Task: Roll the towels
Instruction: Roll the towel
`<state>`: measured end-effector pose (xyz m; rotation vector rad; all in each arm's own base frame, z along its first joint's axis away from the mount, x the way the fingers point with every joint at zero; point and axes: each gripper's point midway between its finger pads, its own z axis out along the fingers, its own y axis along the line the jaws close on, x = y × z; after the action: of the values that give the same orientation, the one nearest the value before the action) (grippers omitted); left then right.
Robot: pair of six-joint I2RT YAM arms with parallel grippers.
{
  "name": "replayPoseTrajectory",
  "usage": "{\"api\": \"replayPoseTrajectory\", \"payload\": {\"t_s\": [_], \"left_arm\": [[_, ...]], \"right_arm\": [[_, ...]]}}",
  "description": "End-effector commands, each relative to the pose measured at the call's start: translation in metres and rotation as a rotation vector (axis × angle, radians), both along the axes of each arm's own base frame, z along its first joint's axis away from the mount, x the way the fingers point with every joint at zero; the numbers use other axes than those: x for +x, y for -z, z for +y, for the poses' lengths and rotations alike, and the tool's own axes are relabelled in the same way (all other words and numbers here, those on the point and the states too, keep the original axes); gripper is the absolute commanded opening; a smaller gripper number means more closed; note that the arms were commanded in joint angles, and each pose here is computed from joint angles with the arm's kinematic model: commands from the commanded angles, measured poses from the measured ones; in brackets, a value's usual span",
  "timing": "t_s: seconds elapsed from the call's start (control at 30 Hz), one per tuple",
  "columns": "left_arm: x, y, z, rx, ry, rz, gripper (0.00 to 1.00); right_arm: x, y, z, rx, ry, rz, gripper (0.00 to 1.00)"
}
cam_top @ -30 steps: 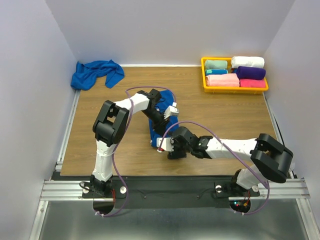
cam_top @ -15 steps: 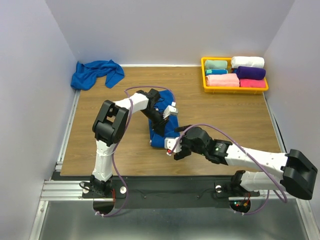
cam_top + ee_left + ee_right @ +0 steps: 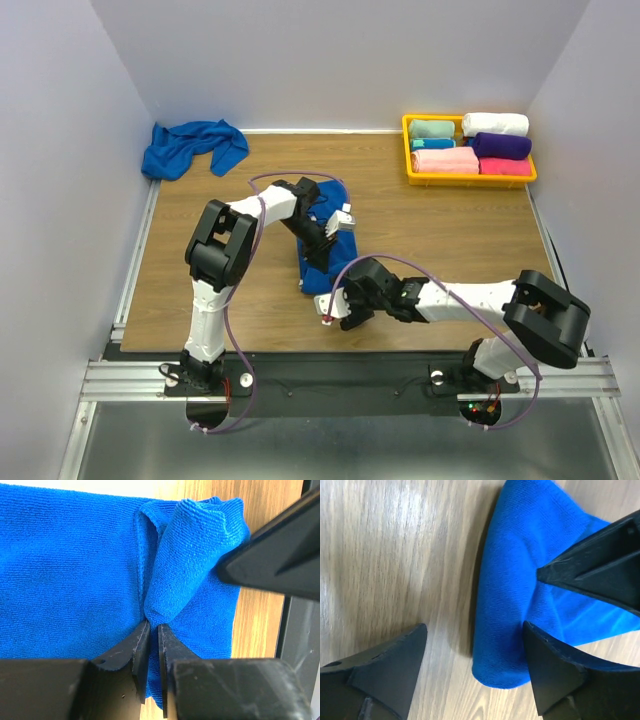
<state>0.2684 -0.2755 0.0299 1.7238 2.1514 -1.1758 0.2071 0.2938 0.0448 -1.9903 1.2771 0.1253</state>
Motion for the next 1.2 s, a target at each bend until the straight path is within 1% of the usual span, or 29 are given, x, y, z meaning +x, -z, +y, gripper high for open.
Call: {"api": "replayPoseTrajectory", "payload": {"t_s": [0.0,0.17,0.3,0.37,0.4,0.43,0.5,0.53,0.6,0.63,0.67,0.7,0.73,0.8,0.83,0.9,0.97,1.03,1.07,1.1,1.17], "left_arm": [[0.005,0.021,0.019,0.075,0.018,-0.04,0.23],[0.006,0.02,0.019,0.072,0.02,-0.046,0.23],[0.006,0.02,0.019,0.071,0.023,-0.048,0.24],[0.005,0.02,0.019,0.07,0.024,-0.047,0.24],[0.005,0.019,0.019,0.068,0.025,-0.05,0.24],[0.005,0.02,0.019,0.069,0.026,-0.048,0.24],[0.005,0.019,0.019,0.067,0.026,-0.052,0.24],[0.006,0.017,0.019,0.065,0.023,-0.055,0.25],[0.008,0.009,0.018,0.054,0.012,-0.067,0.28],[0.008,0.004,0.016,0.035,0.006,-0.069,0.31],[0.009,0.0,0.017,0.028,-0.003,-0.07,0.34],[0.01,-0.008,0.017,0.016,-0.008,-0.08,0.37],[0.011,-0.014,0.018,0.003,-0.018,-0.081,0.4],[0.012,-0.023,0.02,-0.017,-0.03,-0.084,0.42],[0.011,-0.033,0.02,-0.038,-0.038,-0.088,0.5],[0.014,-0.042,0.025,-0.058,-0.067,-0.089,0.51],[0.016,-0.053,0.03,-0.079,-0.108,-0.089,0.68],[0.024,-0.061,0.041,-0.104,-0.166,-0.09,0.69],[0.026,-0.065,0.043,-0.121,-0.191,-0.072,0.97],[0.027,-0.066,0.048,-0.13,-0.209,-0.063,0.99],[0.034,-0.071,0.062,-0.155,-0.265,-0.048,0.99]], "right_arm": [[0.004,0.0,0.013,0.043,0.012,0.007,0.8],[0.01,-0.004,0.016,0.069,0.024,0.01,0.78],[0.029,-0.005,0.016,0.072,0.064,0.002,0.77],[0.034,0.003,0.013,0.053,0.085,0.014,0.73],[0.036,0.006,0.012,0.044,0.087,0.014,0.69],[0.037,0.008,0.011,0.041,0.089,0.021,0.59],[0.035,0.013,0.01,0.042,0.09,0.047,0.47],[0.032,0.015,0.009,0.041,0.098,0.073,0.35],[0.027,0.013,0.013,0.045,0.079,0.144,0.22],[0.023,0.014,0.013,0.043,0.093,0.195,0.15],[0.016,0.019,0.006,0.004,0.097,0.257,0.05],[0.017,0.011,0.012,0.026,0.086,0.294,0.03],[0.009,0.018,0.006,-0.003,0.105,0.361,0.01],[0.007,0.011,0.01,0.015,0.099,0.435,0.01],[0.005,0.015,0.002,-0.006,0.125,0.487,0.01],[-0.002,0.015,0.002,-0.003,0.12,0.546,0.0],[-0.004,0.014,0.001,-0.005,0.143,0.602,0.0],[-0.008,0.012,0.002,0.008,0.153,0.656,0.01],[-0.01,0.012,0.002,0.005,0.171,0.692,0.0],[-0.012,0.011,0.003,0.009,0.176,0.718,0.01],[-0.013,0.007,0.005,0.018,0.207,0.764,0.01]]}}
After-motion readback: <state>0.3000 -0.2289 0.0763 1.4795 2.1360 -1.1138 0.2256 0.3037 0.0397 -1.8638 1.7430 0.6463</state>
